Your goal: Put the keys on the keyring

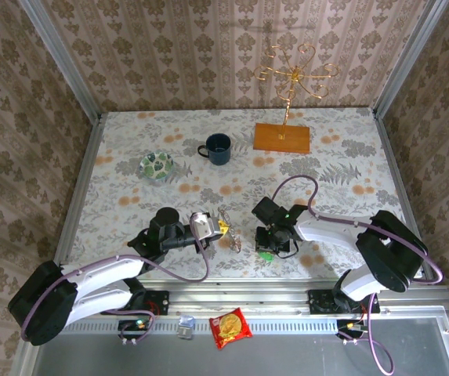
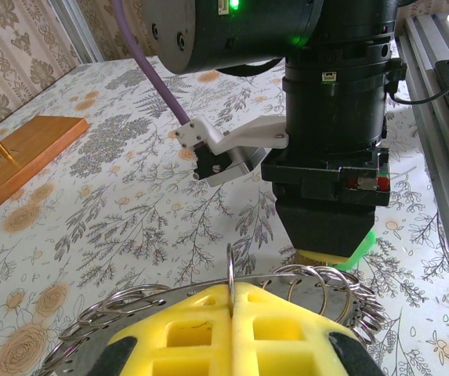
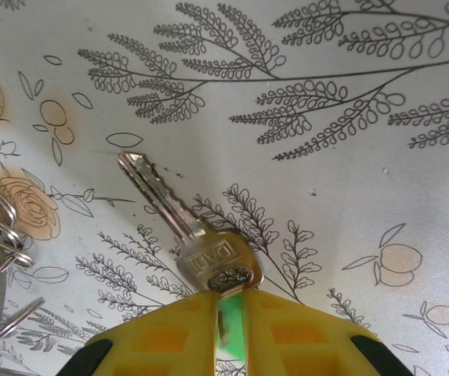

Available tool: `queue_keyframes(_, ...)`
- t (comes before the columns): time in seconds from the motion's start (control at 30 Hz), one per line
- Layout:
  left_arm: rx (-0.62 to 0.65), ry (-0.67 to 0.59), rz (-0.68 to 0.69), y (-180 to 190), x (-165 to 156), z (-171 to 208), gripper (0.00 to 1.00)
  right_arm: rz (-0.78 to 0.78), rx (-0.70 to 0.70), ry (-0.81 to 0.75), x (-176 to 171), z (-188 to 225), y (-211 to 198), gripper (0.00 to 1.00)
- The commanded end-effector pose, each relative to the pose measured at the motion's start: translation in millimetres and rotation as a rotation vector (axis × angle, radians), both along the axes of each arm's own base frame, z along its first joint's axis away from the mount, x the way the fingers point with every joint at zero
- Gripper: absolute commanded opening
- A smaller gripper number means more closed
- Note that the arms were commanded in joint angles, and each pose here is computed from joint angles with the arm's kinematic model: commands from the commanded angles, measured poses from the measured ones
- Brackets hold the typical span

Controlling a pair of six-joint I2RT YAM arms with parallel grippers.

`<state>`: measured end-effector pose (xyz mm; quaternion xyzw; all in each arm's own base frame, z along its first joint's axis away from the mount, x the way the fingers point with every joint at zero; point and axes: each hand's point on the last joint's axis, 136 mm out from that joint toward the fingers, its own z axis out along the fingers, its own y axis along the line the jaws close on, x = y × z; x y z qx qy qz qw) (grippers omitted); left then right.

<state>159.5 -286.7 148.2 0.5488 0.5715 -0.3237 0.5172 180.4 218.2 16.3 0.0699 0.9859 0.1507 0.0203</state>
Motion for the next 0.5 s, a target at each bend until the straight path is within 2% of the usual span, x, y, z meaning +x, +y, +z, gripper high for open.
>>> queue_keyframes(0.0, -0.034, -0.019, -0.028, -7, -2, 15, 0.0, 0.009, -0.01, 0.033, -6, -5, -2, 0.15)
queue_keyframes(0.2, -0.033, -0.02, -0.028, -7, -2, 15, 0.0, 0.008, -0.006, 0.026, -4, -3, -2, 0.09)
queue_keyframes(0.37, -0.033, -0.02, -0.029, -7, -2, 16, 0.0, 0.015, -0.001, 0.0, -2, 5, -3, 0.0)
queue_keyframes(0.47, -0.032, -0.017, -0.023, -6, -1, 16, 0.0, 0.046, 0.02, -0.055, 1, 18, -2, 0.0)
